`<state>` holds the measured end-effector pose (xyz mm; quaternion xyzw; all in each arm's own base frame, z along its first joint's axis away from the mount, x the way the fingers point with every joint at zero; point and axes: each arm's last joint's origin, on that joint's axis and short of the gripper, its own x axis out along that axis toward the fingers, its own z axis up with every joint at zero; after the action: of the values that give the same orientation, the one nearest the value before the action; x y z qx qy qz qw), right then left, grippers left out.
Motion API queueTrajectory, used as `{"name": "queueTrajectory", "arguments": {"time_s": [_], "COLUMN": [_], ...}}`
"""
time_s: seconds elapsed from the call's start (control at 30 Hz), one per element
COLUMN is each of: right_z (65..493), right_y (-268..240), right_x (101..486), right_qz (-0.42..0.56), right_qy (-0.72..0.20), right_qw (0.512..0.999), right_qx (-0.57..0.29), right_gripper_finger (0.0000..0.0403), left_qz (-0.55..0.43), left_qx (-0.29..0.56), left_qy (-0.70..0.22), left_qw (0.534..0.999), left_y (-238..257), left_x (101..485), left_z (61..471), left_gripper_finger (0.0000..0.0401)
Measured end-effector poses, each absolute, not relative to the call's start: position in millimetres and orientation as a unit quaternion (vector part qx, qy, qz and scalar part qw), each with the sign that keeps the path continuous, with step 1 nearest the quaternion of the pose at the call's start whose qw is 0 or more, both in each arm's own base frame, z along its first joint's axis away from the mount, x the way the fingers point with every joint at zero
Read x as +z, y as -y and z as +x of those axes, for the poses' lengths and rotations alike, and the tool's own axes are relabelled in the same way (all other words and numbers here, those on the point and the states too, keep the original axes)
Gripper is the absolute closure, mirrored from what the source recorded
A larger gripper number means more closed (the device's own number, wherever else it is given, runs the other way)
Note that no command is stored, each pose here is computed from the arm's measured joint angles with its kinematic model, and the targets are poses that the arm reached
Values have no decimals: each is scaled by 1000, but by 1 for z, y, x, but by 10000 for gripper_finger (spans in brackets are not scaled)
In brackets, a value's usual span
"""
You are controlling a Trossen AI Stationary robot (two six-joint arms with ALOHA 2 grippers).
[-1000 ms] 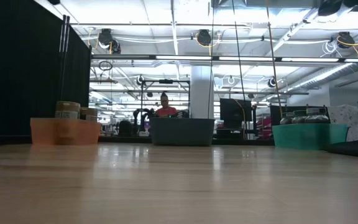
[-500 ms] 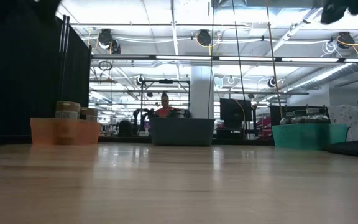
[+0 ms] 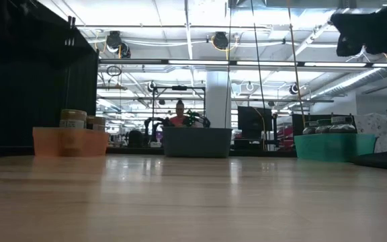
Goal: Sort spices by type
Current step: Return to Home Position
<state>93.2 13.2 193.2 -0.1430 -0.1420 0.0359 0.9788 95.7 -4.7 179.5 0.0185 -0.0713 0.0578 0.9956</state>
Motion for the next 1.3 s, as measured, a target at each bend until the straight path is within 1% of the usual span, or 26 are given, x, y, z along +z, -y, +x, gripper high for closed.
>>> {"name": "queueTrajectory", "arguments": {"time_s": [0.17,0.27,1.3], "right_z": [93,94,94], "right_y": [-12,-12,-12], "right_x": [194,193,192], "right_qz": [-205,-223,-218], "right_qy": [143,135,132], "right_qw": [968,965,967], "right_qx": [8,-2,3], "right_gripper_finger": [402,402,403], "left_qz": [25,25,25], "left_qx": [63,62,62], "left_qy": [38,29,26], "left_qw": [997,997,997], "left_y": [4,4,5], "left_x": [173,171,170], "left_z": [96,97,97], "left_gripper_finger": [52,52,52]}}
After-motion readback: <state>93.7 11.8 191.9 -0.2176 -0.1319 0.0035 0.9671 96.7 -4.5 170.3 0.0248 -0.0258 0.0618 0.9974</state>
